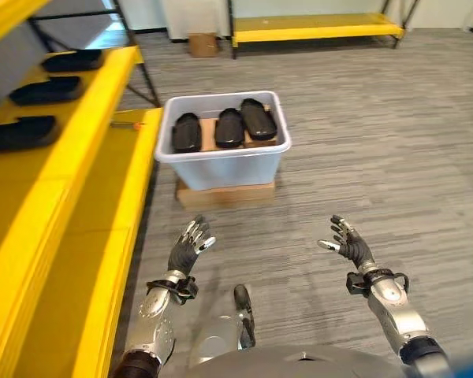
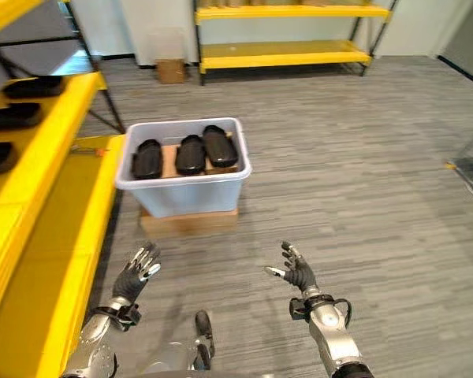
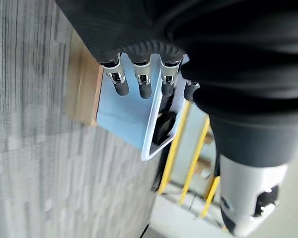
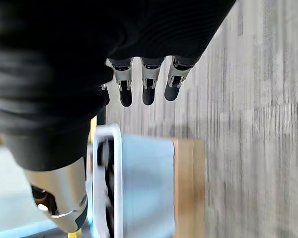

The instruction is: Move parts from the plastic box to the shelf.

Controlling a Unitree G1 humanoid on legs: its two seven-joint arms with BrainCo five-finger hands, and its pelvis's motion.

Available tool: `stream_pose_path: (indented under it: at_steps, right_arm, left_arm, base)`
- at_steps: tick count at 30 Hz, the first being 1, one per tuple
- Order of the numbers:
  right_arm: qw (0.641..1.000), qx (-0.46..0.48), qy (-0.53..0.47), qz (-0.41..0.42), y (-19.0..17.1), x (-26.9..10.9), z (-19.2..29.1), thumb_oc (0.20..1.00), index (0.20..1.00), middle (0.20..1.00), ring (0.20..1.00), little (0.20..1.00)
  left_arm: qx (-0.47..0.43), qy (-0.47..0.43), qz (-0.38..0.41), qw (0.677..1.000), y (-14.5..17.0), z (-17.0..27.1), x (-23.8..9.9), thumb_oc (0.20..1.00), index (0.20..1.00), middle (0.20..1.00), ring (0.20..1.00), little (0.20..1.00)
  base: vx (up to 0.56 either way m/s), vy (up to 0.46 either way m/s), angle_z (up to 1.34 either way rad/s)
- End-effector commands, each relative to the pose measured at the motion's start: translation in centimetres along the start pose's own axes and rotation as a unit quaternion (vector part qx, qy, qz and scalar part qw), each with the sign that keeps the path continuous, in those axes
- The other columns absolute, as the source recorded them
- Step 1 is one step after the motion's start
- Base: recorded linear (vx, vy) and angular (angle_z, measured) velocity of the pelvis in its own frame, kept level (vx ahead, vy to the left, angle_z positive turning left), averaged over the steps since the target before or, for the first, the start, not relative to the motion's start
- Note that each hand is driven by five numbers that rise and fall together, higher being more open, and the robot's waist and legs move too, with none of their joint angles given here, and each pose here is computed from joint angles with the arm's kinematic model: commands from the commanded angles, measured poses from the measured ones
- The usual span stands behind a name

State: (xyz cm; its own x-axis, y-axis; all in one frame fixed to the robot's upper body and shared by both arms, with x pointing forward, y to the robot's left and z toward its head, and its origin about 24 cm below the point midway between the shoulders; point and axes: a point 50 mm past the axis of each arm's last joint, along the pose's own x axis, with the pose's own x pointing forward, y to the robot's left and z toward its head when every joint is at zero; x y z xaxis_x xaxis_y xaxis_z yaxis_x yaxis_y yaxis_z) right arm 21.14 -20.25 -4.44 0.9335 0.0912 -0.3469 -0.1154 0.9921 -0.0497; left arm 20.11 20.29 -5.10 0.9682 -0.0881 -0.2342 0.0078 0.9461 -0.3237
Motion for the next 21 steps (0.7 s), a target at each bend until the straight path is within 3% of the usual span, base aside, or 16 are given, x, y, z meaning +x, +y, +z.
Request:
stream_pose_path:
  at_steps: [1, 21]
  right_arm:
    - [0.993, -0.012, -0.118, 0.014, -0.6, 1.6, 5.3, 1.0, 1.0, 1.0, 1.0, 1.0]
    - [0.987, 0.023, -0.158, 0.021, 2.7, 3.0, 7.2, 1.0, 1.0, 1.0, 1.0, 1.0]
  left_arm:
    - [0.027, -0.093, -0.01, 0.995, -0.1, 3.8, 1.0, 1.0, 1.0, 1.0, 1.0, 1.0]
    - [0.076, -0.084, 0.008, 0.994, -0.1, 4.7, 1.7, 1.0, 1.0, 1.0, 1.0, 1.0]
  base:
    - [0.3, 0.233, 0.33]
    - [0.18, 0.213, 0.14]
